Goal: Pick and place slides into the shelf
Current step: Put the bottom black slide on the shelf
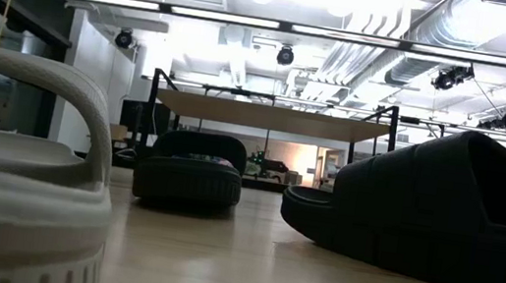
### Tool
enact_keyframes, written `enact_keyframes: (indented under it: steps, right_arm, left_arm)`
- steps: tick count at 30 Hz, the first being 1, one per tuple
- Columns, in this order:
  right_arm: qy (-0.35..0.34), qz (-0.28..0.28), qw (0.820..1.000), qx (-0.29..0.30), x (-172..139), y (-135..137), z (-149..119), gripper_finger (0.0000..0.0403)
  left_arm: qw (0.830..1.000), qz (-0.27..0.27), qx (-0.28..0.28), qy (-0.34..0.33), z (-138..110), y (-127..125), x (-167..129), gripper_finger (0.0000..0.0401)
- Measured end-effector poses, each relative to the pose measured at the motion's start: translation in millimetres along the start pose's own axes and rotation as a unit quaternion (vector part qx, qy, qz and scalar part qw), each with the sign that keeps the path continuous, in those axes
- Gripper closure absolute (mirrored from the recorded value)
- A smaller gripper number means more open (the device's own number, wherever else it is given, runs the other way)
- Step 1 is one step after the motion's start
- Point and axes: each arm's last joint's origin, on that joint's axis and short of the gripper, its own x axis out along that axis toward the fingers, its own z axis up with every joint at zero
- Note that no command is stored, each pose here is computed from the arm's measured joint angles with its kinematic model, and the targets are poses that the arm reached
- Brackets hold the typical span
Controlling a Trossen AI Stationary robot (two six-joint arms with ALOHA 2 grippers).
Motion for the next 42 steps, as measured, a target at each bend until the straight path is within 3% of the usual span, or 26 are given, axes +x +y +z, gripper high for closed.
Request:
enact_keyframes:
  steps: [7,23,32,42]
  right_arm:
    - [0.001,-0.035,0.999,-0.022,7.4,0.1,-2.7,0.0222]
    - [0.02,-0.036,0.999,-0.019,21.2,-13.3,0.3,0.0221]
    - [0.028,-0.051,0.998,-0.023,41.5,2.7,-10.8,0.0222]
    - [0.015,-0.075,0.997,-0.025,42.4,0.6,-8.7,0.0222]
  left_arm:
    - [1.0,0.0,0.002,0.0,0.0,0.0,0.0,0.04]
    - [1.0,0.002,0.005,0.015,-2.8,0.3,-0.2,0.04]
    - [1.0,0.006,0.005,0.013,-2.6,0.5,0.0,0.04]
    - [1.0,0.011,0.005,0.013,-2.6,0.9,0.0,0.04]
